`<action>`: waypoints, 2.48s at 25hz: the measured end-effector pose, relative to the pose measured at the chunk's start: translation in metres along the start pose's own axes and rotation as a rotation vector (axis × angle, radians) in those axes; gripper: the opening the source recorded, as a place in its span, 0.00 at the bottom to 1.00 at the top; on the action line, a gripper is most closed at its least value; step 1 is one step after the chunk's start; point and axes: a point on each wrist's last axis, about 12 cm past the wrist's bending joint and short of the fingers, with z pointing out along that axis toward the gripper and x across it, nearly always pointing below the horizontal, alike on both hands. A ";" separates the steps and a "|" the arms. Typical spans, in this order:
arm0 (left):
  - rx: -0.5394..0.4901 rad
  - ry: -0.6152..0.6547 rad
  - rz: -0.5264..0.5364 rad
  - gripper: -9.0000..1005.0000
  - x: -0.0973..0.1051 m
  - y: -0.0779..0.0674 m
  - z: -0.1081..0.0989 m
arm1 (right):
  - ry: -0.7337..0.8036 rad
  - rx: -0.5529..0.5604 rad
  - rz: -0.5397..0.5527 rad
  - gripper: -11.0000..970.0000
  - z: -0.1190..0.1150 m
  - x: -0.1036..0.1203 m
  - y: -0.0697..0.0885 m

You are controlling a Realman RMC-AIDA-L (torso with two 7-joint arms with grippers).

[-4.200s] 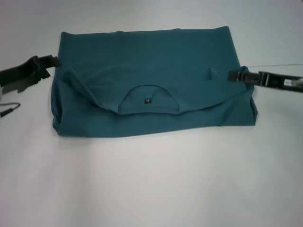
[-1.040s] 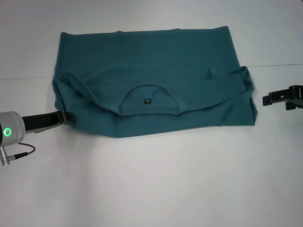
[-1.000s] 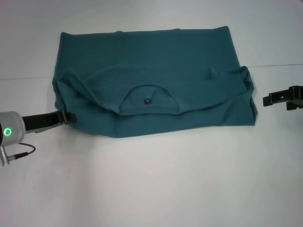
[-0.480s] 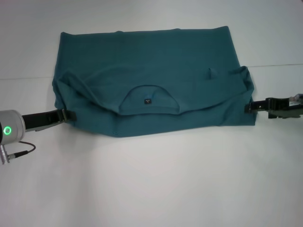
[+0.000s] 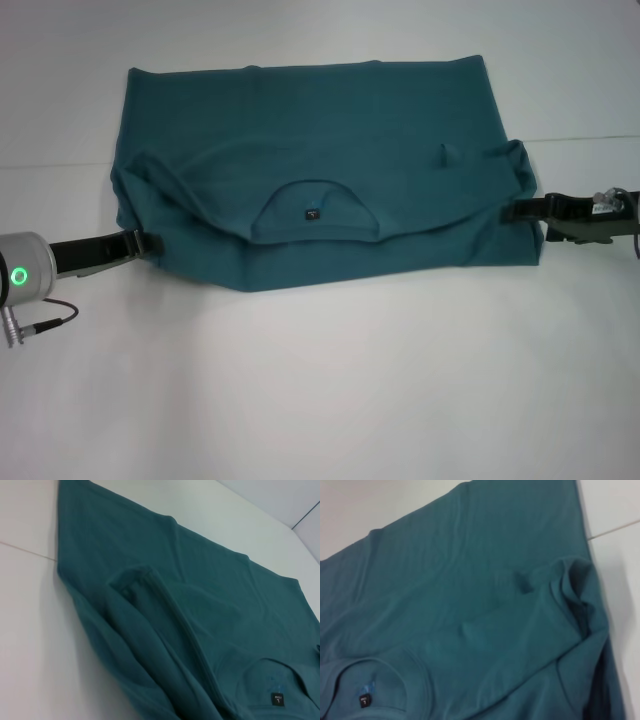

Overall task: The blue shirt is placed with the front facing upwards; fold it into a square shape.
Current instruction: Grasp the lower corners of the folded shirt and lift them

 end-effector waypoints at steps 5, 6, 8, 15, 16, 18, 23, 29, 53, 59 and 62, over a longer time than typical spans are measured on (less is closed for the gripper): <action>-0.002 0.000 -0.003 0.03 0.001 0.001 -0.001 | 0.018 0.000 0.011 0.95 0.005 0.003 0.002; -0.002 0.000 -0.003 0.03 0.001 0.001 -0.001 | 0.019 0.002 0.014 0.95 0.006 0.003 0.002; -0.002 0.000 -0.004 0.03 0.001 0.001 -0.001 | 0.021 0.008 0.018 0.95 0.008 0.003 0.002; -0.003 0.001 -0.006 0.03 0.002 0.002 -0.001 | 0.007 0.025 0.008 0.95 0.012 0.003 0.004; -0.003 0.001 -0.007 0.03 0.002 0.002 -0.001 | 0.006 0.024 0.005 0.95 0.014 0.003 0.005; -0.004 0.001 -0.009 0.03 0.003 0.003 -0.001 | 0.006 0.024 -0.002 0.95 0.016 0.004 0.008; -0.006 0.000 -0.010 0.03 0.003 0.004 -0.002 | 0.014 0.030 -0.024 0.94 0.023 0.006 0.014; -0.008 -0.002 -0.012 0.03 0.003 0.004 -0.002 | 0.021 0.043 -0.027 0.94 0.025 0.005 0.016; -0.006 -0.005 -0.017 0.03 0.003 0.003 -0.002 | 0.034 0.044 -0.063 0.66 0.022 0.001 0.019; -0.008 -0.007 -0.018 0.03 0.002 0.004 -0.003 | 0.040 0.048 -0.060 0.41 0.021 0.000 0.016; -0.006 -0.006 -0.017 0.03 0.001 0.004 -0.003 | 0.050 0.041 -0.060 0.28 0.020 0.000 0.016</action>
